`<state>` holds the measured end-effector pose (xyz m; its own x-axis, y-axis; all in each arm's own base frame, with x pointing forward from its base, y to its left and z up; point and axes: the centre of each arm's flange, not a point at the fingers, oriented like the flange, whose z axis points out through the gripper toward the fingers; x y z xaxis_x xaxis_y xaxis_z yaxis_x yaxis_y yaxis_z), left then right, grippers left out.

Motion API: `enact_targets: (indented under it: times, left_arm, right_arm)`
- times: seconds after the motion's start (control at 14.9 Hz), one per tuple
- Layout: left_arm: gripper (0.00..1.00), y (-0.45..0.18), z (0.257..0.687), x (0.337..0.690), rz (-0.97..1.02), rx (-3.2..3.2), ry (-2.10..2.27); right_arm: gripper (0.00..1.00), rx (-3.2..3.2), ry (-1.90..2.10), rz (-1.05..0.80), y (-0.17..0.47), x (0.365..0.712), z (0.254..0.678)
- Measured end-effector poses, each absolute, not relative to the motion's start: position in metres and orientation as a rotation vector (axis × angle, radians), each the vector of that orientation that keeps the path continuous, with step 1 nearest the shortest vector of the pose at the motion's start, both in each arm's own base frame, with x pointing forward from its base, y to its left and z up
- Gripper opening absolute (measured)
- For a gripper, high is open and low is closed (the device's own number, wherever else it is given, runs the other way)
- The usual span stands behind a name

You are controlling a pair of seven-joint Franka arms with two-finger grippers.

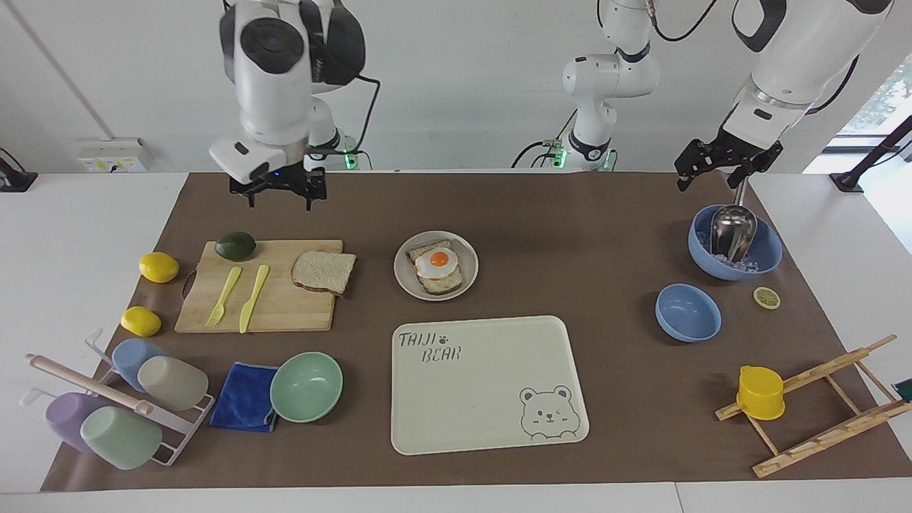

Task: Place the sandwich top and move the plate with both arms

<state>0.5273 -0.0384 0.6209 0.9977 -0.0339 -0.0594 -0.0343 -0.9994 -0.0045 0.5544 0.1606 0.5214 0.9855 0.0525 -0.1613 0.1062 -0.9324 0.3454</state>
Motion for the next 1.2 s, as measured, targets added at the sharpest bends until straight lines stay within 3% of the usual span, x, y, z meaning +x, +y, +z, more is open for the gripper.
enact_targets:
  times: [0.33,0.6,1.0,1.2]
  left_arm:
    - [1.0,-0.038,0.621,0.527,0.093,-3.134,0.054]
    - [1.0,-0.038,0.621,0.527,0.093,-3.134,0.054]
    - [1.0,-0.038,0.621,0.527,0.093,-3.134,0.054]
    - [1.0,-0.038,0.621,0.527,0.093,-3.134,0.054]
  right_arm:
    - [1.0,2.72,-0.026,-0.221,0.205,0.577,0.412]
    - [1.0,2.719,-0.069,-0.207,0.222,0.564,0.34]
    - [0.97,2.718,-0.078,-0.229,0.206,0.551,0.32]
    - [0.84,2.721,-0.087,-0.237,0.196,0.546,0.313]
